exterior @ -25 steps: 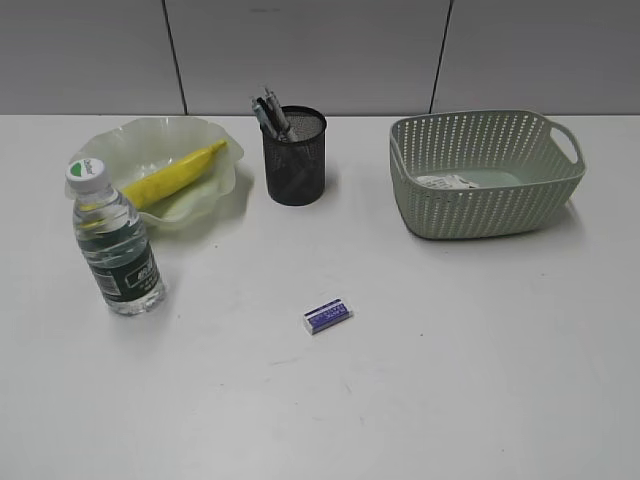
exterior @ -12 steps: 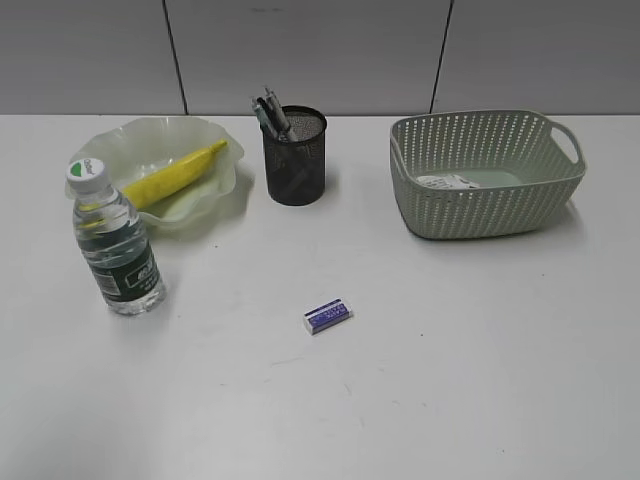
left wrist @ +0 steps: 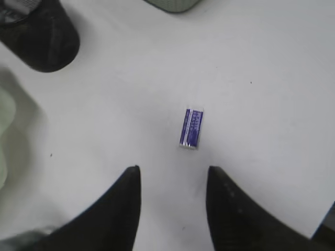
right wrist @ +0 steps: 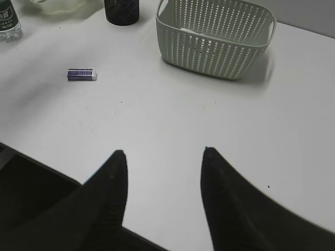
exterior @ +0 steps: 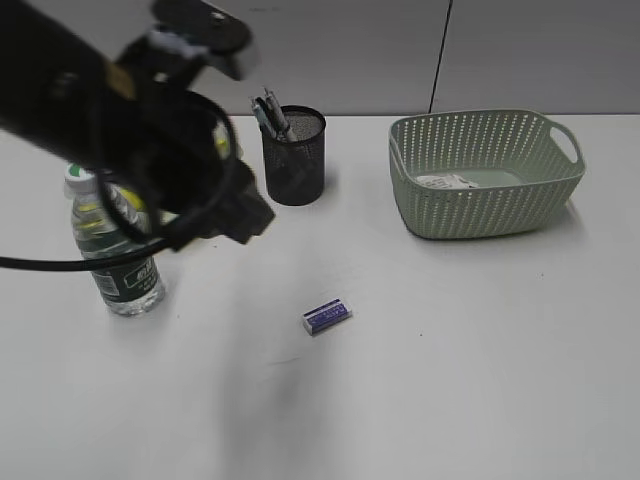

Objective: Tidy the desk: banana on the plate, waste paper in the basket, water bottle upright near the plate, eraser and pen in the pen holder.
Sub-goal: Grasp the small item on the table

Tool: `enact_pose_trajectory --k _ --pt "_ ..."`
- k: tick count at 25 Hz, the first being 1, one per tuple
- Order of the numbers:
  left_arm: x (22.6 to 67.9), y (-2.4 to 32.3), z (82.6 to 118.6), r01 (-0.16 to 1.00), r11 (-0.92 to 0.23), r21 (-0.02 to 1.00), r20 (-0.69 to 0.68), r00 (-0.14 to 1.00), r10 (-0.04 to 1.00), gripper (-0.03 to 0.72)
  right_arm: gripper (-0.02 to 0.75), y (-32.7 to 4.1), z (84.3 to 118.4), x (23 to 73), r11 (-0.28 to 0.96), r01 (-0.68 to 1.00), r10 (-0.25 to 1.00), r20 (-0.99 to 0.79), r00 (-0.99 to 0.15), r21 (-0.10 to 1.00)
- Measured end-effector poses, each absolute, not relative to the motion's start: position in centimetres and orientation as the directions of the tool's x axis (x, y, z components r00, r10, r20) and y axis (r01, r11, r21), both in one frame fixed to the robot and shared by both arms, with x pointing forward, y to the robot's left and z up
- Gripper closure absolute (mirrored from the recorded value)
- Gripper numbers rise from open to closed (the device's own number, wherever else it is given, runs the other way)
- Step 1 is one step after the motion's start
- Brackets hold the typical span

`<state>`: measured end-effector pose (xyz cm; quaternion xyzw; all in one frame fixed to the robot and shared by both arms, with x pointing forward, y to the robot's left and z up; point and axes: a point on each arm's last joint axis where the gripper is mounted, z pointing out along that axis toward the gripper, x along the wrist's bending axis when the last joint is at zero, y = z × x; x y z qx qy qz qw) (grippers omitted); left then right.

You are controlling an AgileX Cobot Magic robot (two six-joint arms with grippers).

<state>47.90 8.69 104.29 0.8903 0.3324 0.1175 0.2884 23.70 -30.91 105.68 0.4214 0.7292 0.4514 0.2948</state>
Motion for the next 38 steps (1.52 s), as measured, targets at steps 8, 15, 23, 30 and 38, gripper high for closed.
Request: enact_pose_trajectory --k 8,15,23,30,38 --pt "53.8 2.2 98.5 0.563 -0.714 0.416 0.001 0.785 0.619 0.278 0.367 -30.9 105.7 23.7 0.238 0.348 0.880 -0.050 -0.471 0.907" --pt "56.2 -0.3 93.6 0.583 -0.771 0.254 -0.017 0.800 0.599 0.274 0.367 -30.9 105.7 23.7 0.238 0.348 0.880 -0.050 -0.471 0.907" --pt "56.0 -1.4 90.7 0.562 -0.812 0.158 -0.013 0.823 0.568 0.269 0.367 -30.9 105.7 23.7 0.238 0.348 0.880 -0.050 -0.471 0.907" --pt "56.0 -1.6 89.1 0.559 -0.820 0.123 -0.015 0.827 0.561 0.281 0.369 -30.9 105.7 23.7 0.238 0.348 0.880 -0.050 -0.471 0.907" --pt "56.2 -1.5 89.3 0.543 -0.831 0.123 0.010 0.836 0.548 0.510 0.368 -30.9 105.7 23.7 0.237 0.347 0.880 -0.050 -0.472 0.907"
